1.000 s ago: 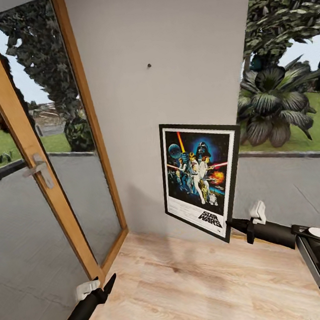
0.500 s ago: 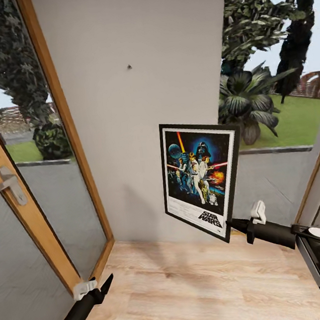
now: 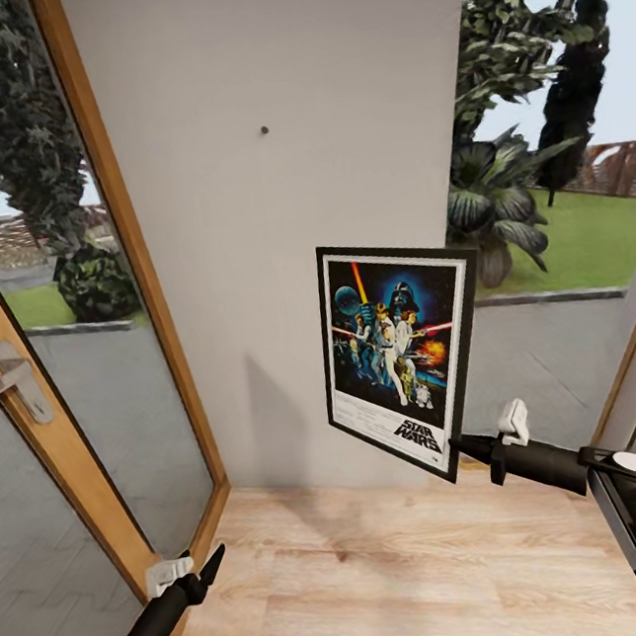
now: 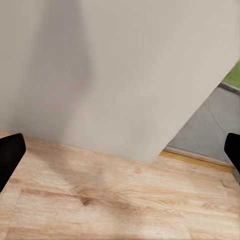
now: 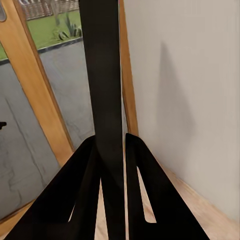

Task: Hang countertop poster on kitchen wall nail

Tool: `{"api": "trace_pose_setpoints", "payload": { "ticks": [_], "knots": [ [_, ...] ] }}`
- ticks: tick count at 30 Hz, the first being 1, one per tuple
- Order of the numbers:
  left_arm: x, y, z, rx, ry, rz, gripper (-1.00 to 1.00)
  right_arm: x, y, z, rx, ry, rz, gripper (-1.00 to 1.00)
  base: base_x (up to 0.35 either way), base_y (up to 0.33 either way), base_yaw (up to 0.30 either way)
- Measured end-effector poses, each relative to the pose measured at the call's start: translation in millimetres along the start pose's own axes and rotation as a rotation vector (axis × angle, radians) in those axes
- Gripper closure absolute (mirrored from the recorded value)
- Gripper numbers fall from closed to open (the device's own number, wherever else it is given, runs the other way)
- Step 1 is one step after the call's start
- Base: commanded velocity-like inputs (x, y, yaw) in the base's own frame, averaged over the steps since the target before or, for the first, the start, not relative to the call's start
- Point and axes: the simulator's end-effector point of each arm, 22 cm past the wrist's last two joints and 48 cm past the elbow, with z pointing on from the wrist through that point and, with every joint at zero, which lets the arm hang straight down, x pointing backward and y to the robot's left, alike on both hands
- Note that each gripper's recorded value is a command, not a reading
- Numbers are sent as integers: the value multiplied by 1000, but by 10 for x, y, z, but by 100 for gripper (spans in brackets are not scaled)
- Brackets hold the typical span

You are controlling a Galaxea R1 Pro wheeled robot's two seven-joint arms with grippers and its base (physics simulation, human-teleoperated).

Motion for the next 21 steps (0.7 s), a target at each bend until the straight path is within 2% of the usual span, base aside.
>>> {"api": "trace_pose_setpoints", "payload": {
  "ticks": [6,14,21],
  "knots": [
    [0,0,1,0,0,0,-100,1,0,0,0,0,0,100,11,13,-48],
    [1,0,1,0,0,0,-100,1,1,0,0,0,0,100,2,5,-240],
    [-1,-1,-1,0,0,0,-100,0,1,-1,0,0,-1,100,78,191,-69]
  ]
}}
